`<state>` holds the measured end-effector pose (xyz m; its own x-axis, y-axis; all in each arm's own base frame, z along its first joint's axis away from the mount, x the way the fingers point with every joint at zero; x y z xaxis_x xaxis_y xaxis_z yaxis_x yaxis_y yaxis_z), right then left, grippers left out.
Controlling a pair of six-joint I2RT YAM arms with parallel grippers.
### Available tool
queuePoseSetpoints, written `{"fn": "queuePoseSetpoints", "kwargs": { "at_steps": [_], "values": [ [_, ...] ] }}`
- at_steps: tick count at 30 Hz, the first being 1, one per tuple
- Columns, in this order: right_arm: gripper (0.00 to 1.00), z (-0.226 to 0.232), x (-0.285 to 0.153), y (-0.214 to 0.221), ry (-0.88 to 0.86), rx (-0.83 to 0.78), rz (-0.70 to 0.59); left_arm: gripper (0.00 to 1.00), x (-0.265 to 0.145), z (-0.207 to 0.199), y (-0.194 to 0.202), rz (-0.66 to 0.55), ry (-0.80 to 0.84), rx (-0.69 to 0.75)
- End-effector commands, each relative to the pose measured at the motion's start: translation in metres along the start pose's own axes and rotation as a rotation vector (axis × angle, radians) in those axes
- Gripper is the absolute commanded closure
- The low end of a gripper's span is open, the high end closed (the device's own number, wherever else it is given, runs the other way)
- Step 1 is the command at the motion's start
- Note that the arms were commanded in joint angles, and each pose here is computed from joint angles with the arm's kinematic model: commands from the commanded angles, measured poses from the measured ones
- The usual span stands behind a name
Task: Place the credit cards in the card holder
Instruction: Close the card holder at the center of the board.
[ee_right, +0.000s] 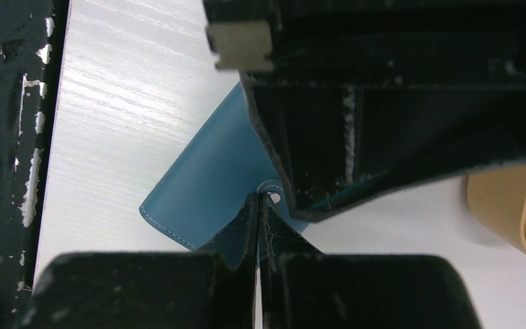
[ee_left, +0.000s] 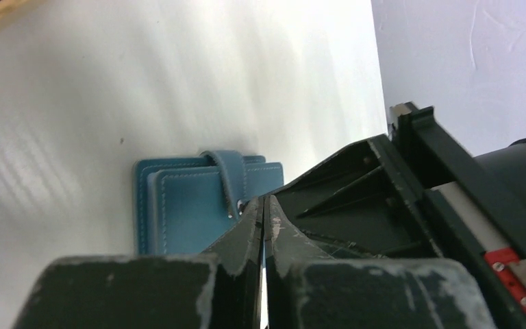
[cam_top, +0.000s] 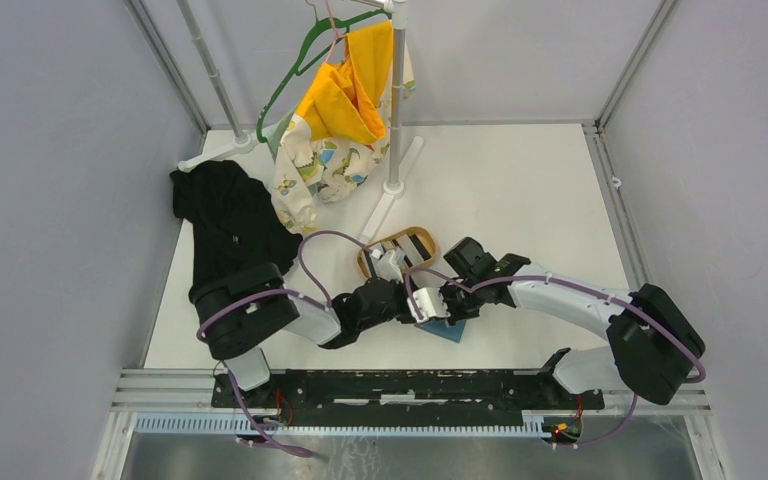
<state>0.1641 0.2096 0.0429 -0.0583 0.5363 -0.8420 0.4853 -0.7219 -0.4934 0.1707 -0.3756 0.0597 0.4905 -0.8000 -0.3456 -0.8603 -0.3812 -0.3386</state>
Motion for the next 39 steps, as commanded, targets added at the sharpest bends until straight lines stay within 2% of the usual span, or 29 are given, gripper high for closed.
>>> {"fn": "queuePoseSetpoints", "kwargs": {
  "at_steps": [1, 11, 26, 39],
  "values": [
    [1.0, 0.011, 0.007, 0.005, -0.05, 0.027, 0.025, 0.95, 0.012, -0.023, -0.013, -0.048, 0.067, -0.005],
    [1.0, 0.01, 0.007, 0.006, -0.046, 0.03, 0.033, 0.98, 0.024, -0.012, -0.002, 0.006, 0.051, -0.015],
    [1.0, 0.013, 0.009, 0.007, -0.076, 0.033, 0.053, 0.98, 0.009, 0.027, 0.018, 0.049, -0.047, -0.048],
    [1.0, 0.023, 0.015, 0.012, -0.159, 0.024, 0.115, 0.98, 0.008, 0.043, 0.03, 0.072, -0.077, -0.06]
  ]
}}
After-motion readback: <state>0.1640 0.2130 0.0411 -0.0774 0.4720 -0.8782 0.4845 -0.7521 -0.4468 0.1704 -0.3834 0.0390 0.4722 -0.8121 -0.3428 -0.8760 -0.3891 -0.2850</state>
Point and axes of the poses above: each gripper's point midway between its finger pads, its own x axis out along the fingers, its own z axis along the line the jaws close on, y = z × x, the point moved 1 cm from there along -x, back along the fingers, and after that the axes turned 9 degrees about -x, right-handed, at the moved point
